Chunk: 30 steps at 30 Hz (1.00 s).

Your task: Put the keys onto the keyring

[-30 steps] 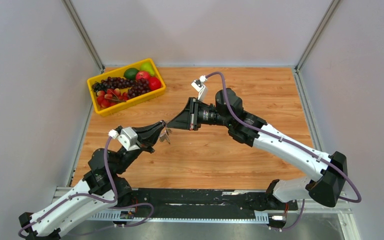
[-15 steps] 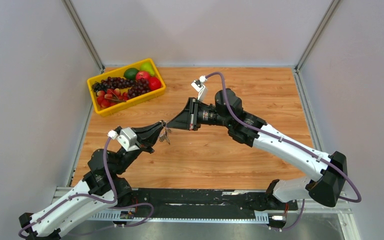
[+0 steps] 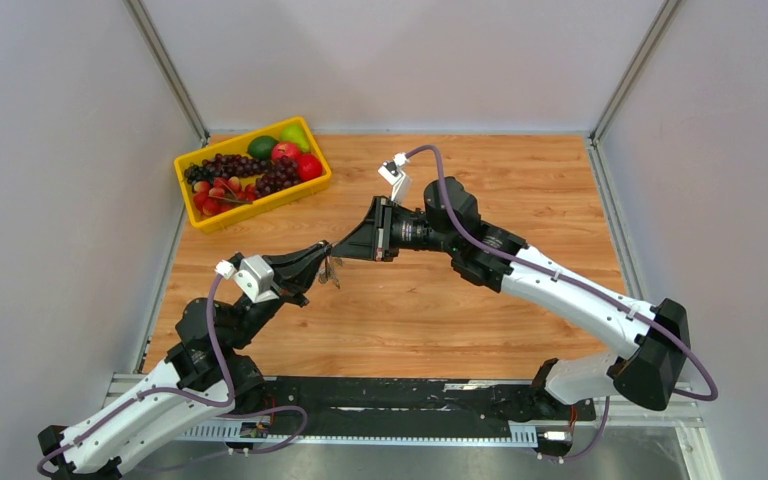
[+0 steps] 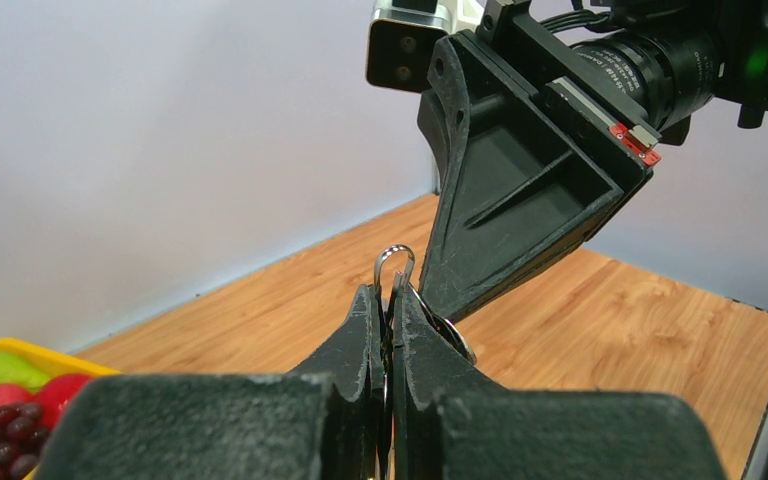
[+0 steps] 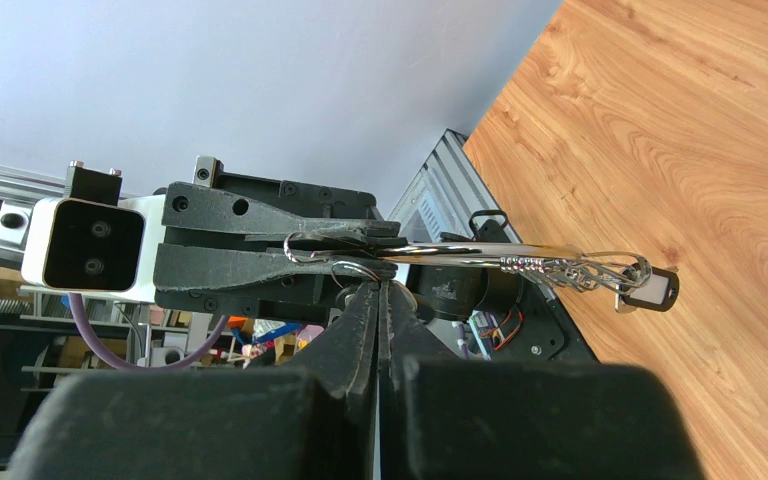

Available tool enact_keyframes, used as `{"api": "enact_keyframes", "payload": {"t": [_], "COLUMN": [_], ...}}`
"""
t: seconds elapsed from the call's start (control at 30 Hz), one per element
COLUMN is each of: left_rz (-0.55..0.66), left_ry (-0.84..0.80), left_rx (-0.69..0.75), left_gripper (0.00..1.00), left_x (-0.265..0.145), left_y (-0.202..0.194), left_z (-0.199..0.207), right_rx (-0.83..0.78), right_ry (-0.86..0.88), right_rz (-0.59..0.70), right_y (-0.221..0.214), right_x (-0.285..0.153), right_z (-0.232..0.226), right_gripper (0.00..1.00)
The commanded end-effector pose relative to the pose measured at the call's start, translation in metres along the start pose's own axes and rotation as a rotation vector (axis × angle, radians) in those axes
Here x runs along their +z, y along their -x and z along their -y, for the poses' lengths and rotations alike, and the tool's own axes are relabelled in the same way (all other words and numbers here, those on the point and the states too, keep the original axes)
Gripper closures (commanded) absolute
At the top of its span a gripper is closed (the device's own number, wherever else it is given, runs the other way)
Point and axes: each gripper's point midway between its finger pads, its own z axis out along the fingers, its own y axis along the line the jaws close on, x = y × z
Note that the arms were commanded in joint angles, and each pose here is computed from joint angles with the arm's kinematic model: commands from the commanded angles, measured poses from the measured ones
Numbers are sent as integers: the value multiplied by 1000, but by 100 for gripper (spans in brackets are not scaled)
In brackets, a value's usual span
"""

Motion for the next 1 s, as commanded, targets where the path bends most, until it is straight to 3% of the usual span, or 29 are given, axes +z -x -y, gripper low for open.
{"api": "enact_keyframes", "payload": {"t": [0.0, 0.97], "left_rz": [57, 53], "left_ry": [-4, 29], "left_rx": [10, 7], "left_gripper": [99, 100], "left_x": [2, 1], "left_y": [14, 14], "left_z": [0, -6], "right_rx": [-24, -52], "right_ry": [59, 38], "right_rz": [40, 94], "right_y": [14, 13], "right_x": [-2, -21], "right_z": [-27, -27], "right_gripper": [100, 100]}}
